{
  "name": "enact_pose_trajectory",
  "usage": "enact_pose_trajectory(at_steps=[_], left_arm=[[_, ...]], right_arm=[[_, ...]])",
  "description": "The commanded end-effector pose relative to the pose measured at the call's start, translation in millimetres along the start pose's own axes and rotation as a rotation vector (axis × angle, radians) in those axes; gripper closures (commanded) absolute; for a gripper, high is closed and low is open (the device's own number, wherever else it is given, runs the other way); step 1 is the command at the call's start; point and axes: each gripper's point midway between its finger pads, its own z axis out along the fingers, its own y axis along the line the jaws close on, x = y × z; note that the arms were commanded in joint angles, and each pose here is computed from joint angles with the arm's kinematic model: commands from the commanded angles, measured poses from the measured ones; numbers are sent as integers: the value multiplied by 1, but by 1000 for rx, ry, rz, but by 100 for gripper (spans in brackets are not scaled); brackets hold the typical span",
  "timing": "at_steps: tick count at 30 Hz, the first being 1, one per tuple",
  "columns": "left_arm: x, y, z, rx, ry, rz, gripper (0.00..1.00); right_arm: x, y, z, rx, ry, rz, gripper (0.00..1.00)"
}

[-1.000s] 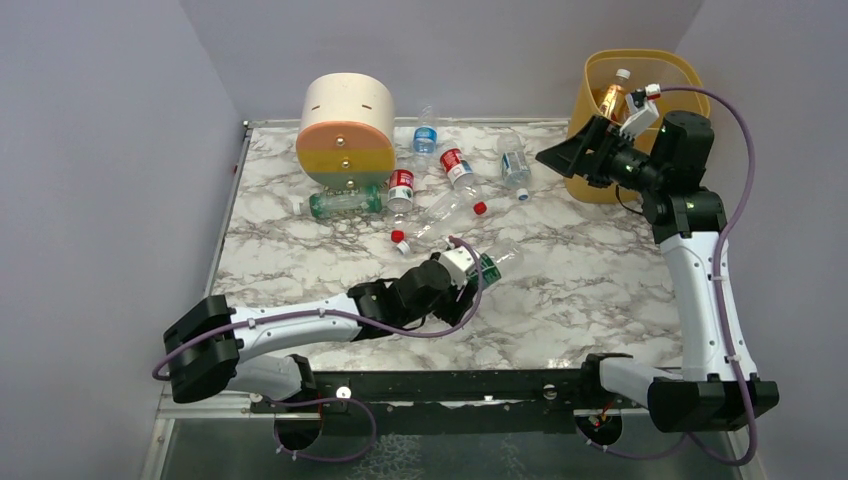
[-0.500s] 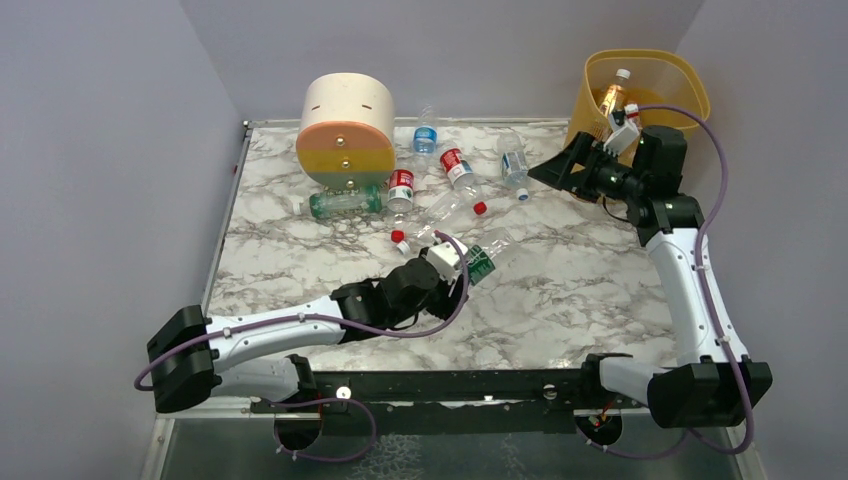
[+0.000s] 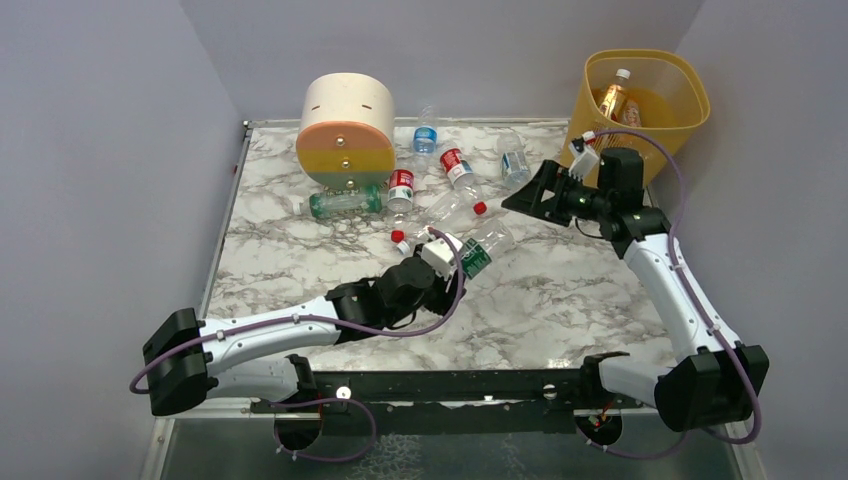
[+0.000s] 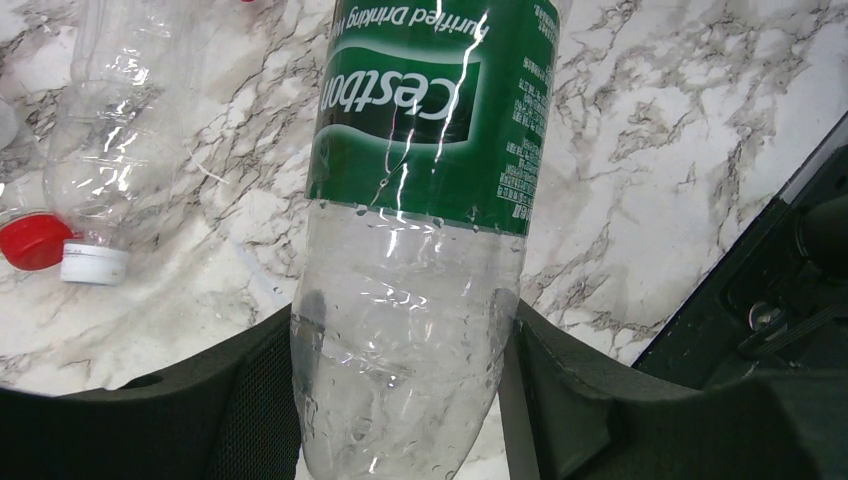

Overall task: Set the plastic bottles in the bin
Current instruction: Pick up the plastic bottle at the center of the board.

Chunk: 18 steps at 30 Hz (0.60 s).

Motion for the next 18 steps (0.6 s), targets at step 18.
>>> enact_pose_trajectory(at_steps=[18], left_arm=[[-36,11,-7,-57,-168,-64,45]], right_arm=[[53,51,24,-157,106,24,1]])
